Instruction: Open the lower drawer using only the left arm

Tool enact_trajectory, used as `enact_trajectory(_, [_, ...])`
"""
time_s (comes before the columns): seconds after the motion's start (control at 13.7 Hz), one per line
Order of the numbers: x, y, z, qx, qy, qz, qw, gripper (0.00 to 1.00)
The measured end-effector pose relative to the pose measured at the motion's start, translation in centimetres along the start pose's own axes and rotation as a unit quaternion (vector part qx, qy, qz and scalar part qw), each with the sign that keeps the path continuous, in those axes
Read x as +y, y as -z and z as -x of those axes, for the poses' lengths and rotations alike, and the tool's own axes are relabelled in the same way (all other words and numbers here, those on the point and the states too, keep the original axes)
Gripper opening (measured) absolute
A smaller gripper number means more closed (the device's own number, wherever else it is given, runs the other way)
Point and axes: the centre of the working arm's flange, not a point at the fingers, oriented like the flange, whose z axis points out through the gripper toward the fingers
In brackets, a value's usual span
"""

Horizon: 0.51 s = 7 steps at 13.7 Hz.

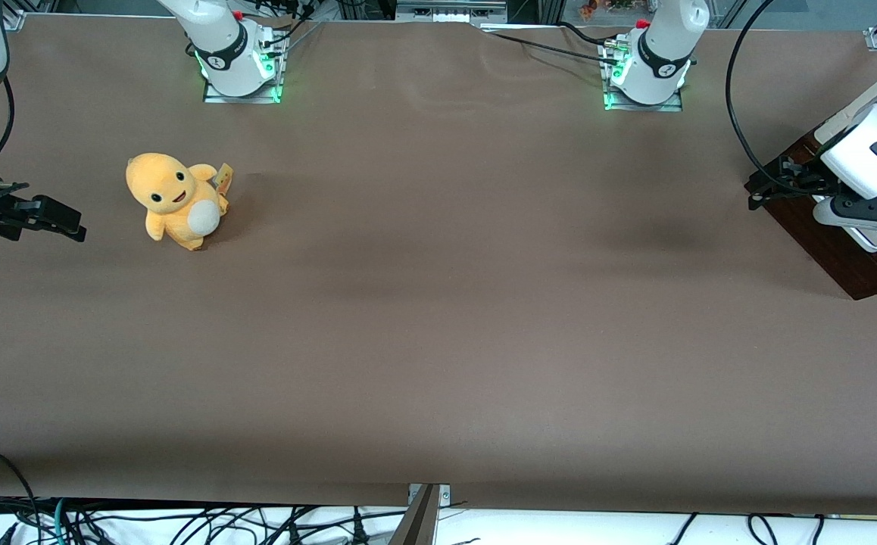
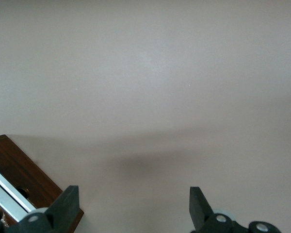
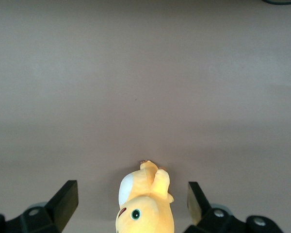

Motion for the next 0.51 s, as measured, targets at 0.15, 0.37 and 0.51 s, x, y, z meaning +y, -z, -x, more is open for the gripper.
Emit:
enact_trajectory(0.15, [0.07,-0.09,-0.04,-0.001,-0.001,0.0,1.0,1.0])
enact_trajectory(0.37, [0.08,-0.38,-0.17,-0.004,-0.001,0.0,1.0,1.0])
enact_trajectory(0.51, [0.08,-0.52,-0.23,-0.005,-0.001,0.0,1.0,1.0])
